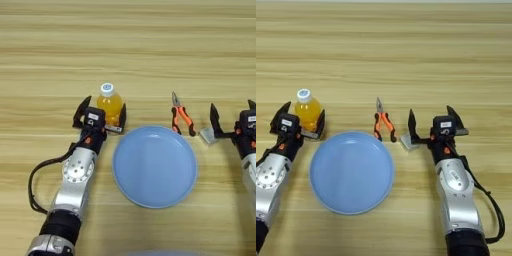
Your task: Move the objects on the table
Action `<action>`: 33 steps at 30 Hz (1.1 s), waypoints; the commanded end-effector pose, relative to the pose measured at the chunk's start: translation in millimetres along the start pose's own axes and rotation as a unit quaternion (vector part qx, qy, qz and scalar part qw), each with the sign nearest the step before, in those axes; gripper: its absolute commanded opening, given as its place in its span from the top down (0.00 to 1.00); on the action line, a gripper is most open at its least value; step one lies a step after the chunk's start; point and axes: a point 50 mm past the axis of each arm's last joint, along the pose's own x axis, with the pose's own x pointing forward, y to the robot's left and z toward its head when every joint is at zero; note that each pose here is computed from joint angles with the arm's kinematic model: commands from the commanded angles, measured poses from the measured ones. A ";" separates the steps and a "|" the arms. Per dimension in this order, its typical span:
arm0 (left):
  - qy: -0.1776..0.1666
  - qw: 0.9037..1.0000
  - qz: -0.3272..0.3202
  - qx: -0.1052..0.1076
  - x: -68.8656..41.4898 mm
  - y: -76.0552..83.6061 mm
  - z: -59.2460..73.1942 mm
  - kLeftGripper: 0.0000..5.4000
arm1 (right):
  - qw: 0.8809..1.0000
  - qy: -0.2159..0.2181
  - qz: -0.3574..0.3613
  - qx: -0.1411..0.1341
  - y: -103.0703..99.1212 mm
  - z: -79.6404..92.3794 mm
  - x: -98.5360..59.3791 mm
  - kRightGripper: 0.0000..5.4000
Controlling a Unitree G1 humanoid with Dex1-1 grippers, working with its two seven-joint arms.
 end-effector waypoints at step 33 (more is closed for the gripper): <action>0.012 1.000 0.004 -0.012 -25.0 -9.2 6.0 0.00 | 1.000 0.007 0.001 0.002 3.5 4.1 -2.8 0.00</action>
